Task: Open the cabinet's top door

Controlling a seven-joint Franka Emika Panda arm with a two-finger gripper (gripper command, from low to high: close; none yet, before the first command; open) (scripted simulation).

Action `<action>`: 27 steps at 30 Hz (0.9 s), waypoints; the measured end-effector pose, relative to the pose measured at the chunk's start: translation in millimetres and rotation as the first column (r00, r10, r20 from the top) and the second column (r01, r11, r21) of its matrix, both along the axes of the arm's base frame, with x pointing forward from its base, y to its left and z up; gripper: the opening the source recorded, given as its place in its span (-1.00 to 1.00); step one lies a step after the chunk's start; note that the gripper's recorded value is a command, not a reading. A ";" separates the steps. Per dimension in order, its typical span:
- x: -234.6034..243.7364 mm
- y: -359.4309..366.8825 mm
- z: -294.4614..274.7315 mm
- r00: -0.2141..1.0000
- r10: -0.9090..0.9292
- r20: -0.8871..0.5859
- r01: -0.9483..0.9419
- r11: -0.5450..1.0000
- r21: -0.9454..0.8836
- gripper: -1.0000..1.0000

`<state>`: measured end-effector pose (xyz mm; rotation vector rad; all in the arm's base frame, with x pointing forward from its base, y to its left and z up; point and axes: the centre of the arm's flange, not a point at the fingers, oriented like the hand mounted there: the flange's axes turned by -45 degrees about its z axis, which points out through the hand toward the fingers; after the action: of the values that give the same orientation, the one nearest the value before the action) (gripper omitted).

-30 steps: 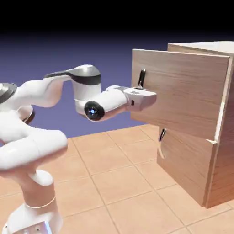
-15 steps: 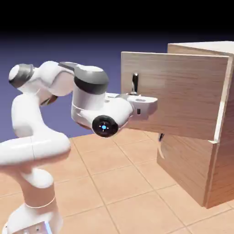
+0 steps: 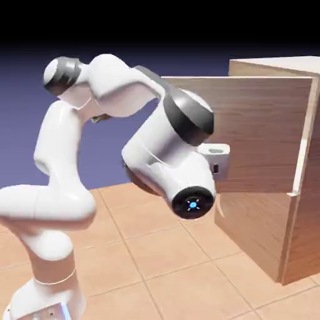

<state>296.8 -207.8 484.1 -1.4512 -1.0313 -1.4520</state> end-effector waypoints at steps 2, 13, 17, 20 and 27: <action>2.0 -14.8 0.0 0.999 0.044 0.000 -0.044 0.999 0.000 -1.00; 16.1 -73.7 -0.5 0.976 0.219 -0.001 -0.219 0.976 0.001 -1.00; 23.9 -76.9 -1.0 0.968 0.253 -0.001 -0.253 0.968 0.002 -1.00; 22.7 -81.3 4.1 0.964 0.267 0.002 -0.267 0.964 -0.008 -1.00; 23.7 -92.1 0.1 0.961 0.278 0.000 -0.278 0.961 0.000 1.00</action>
<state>320.5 -300.0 484.2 -1.2485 -1.1834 -1.2485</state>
